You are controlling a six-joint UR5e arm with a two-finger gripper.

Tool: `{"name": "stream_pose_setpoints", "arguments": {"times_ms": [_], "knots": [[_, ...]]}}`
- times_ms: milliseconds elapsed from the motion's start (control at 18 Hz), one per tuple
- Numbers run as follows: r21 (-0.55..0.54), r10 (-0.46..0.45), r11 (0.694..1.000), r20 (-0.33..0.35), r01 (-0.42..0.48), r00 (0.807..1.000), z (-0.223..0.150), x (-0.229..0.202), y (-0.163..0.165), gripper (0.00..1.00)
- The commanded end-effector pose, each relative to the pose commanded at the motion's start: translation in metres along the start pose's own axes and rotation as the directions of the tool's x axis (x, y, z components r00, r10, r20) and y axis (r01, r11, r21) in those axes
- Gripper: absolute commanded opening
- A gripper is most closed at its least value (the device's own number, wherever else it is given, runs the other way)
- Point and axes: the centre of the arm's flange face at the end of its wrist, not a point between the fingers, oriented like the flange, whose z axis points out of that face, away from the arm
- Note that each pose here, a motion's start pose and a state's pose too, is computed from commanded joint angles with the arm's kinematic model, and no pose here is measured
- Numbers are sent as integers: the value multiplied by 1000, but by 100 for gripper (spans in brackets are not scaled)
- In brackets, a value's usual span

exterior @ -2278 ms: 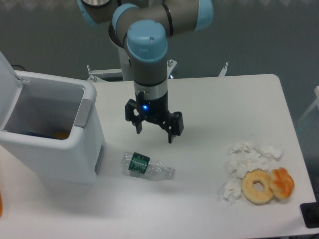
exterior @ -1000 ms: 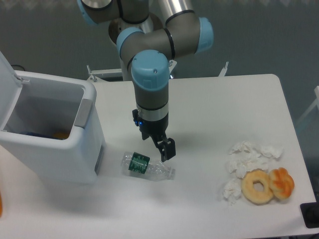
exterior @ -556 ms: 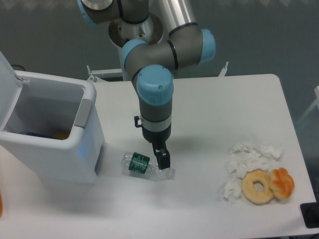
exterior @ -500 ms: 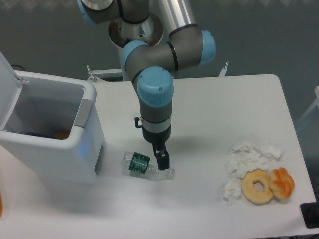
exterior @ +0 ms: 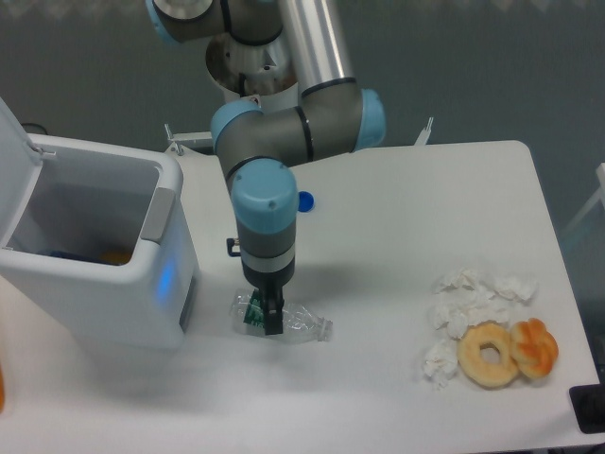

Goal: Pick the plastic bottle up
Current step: 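Close the gripper around the bottle's green label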

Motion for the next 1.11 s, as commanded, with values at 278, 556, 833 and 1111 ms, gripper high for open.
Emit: {"name": "stream_pose_setpoints", "arguments": {"times_ms": [278, 556, 833, 1111], "knots": [[8, 55, 998, -31, -55, 998, 14, 7, -2, 100], [21, 55, 998, -50, -54, 997, 28, 6, -14, 100], [26, 34, 999, -65, -32, 997, 39, 5, -21, 100], [28, 26, 999, -79, -24, 997, 49, 4, -23, 100]]}}
